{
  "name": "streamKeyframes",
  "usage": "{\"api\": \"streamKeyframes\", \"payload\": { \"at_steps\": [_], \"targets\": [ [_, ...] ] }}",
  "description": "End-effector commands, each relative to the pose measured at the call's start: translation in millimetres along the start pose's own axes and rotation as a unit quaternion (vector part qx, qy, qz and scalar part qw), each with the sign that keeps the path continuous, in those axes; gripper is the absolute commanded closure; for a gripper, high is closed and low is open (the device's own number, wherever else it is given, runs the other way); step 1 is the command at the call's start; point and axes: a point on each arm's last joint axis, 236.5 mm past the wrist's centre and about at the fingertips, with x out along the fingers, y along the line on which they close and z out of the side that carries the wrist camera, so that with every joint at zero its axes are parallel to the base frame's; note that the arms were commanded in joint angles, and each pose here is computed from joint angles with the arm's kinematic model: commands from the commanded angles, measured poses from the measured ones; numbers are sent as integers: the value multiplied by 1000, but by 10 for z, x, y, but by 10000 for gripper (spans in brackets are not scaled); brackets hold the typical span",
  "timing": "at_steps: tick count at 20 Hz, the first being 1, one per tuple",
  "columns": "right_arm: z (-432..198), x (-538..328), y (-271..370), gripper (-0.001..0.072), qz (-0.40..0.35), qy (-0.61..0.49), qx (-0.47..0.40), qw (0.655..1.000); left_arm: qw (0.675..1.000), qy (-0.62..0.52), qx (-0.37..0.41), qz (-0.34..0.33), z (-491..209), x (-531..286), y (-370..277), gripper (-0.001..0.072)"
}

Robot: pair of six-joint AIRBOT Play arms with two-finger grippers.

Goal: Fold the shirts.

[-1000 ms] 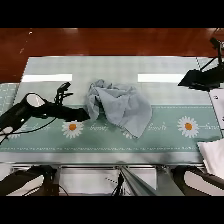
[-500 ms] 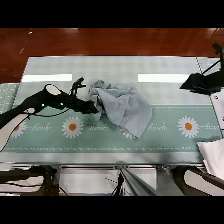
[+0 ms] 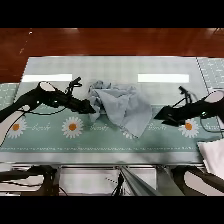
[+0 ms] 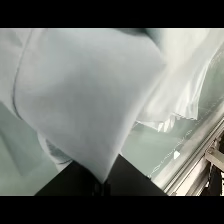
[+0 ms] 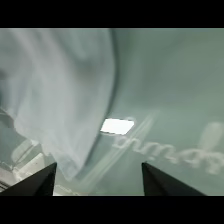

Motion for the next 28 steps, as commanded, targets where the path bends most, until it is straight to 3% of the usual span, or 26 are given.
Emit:
{"api": "streamKeyframes", "payload": {
  "at_steps": [1, 10, 11, 12, 13, 17, 21, 25, 28],
  "targets": [
    [-149, 475, 159, 137, 22, -18, 17, 999, 1000, -6, 6, -3, 15, -82, -48, 671],
    [114, 844, 548, 139, 42, -102, 61, 992, 999, 3, 35, -11, -39, -111, -112, 671],
    [86, 930, 600, 245, 43, -101, 63, 992, 999, 2, 34, -11, -35, -119, -106, 671],
    [71, 958, 658, 497, 48, -101, 64, 992, 999, -1, 33, -10, -21, -140, -98, 671],
    [76, 909, 744, 687, 62, -103, 65, 991, 999, -8, 33, -9, 4, -181, -88, 672],
    [296, 32, 1336, 694, 138, -173, -30, 975, 995, -85, 43, 5, 255, -693, -111, 673],
    [500, -1515, 1896, 695, 203, -337, -101, 914, 972, -207, 108, 32, 560, -1700, -503, 674],
    [401, -3007, 2292, 695, 222, -494, -151, 827, 901, -356, 230, 89, 688, -2978, -1401, 673],
    [202, -3817, 2581, 695, 227, -567, -182, 771, 815, -462, 323, 136, 544, -3890, -2281, 673]
  ]
}}
